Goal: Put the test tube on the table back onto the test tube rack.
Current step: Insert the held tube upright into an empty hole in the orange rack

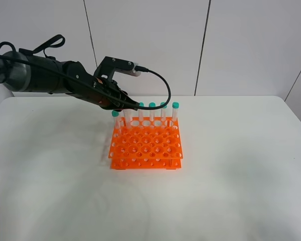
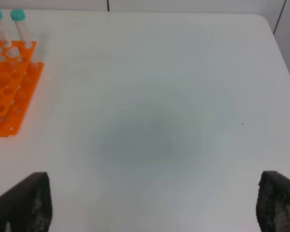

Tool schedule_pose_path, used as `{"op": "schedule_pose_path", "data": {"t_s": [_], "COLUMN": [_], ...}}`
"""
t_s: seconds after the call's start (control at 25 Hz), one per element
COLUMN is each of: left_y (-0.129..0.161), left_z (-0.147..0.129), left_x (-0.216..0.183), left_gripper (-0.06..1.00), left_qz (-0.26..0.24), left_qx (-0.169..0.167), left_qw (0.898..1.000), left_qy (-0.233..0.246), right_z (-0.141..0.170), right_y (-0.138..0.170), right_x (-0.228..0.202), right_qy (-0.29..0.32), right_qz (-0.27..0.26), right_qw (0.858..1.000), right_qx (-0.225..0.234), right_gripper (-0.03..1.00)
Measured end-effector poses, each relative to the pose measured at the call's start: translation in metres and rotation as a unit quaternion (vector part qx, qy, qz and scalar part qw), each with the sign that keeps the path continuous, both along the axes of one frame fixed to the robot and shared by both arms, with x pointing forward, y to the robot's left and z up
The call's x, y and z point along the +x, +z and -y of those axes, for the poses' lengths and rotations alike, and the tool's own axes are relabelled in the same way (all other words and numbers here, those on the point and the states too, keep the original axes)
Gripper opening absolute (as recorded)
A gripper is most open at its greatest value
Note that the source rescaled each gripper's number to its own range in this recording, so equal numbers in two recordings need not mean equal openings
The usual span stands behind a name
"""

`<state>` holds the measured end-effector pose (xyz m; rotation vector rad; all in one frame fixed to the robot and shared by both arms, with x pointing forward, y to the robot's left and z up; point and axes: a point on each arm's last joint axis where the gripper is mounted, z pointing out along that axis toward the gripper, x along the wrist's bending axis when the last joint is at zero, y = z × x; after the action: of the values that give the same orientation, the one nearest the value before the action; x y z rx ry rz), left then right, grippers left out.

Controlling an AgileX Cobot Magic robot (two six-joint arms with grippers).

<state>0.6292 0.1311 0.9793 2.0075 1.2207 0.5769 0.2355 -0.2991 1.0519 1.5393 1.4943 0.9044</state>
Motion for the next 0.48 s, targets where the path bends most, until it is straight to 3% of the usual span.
{"op": "schedule_pose_path", "data": {"t_s": [0.48], "left_y": [-0.02], "left_z": [0.002], "left_x": [0.004], "left_gripper": [0.0], "left_qz": [-0.021], "left_qx": [0.009], "left_qw": [1.0], "left_qy": [0.0], "right_z": [0.0], "right_y": [0.0], "right_x": [0.0], "right_qy": [0.0], "right_qz": [0.0], "right_qw": [1.0], "right_qx": [0.0], "right_gripper": [0.91]}}
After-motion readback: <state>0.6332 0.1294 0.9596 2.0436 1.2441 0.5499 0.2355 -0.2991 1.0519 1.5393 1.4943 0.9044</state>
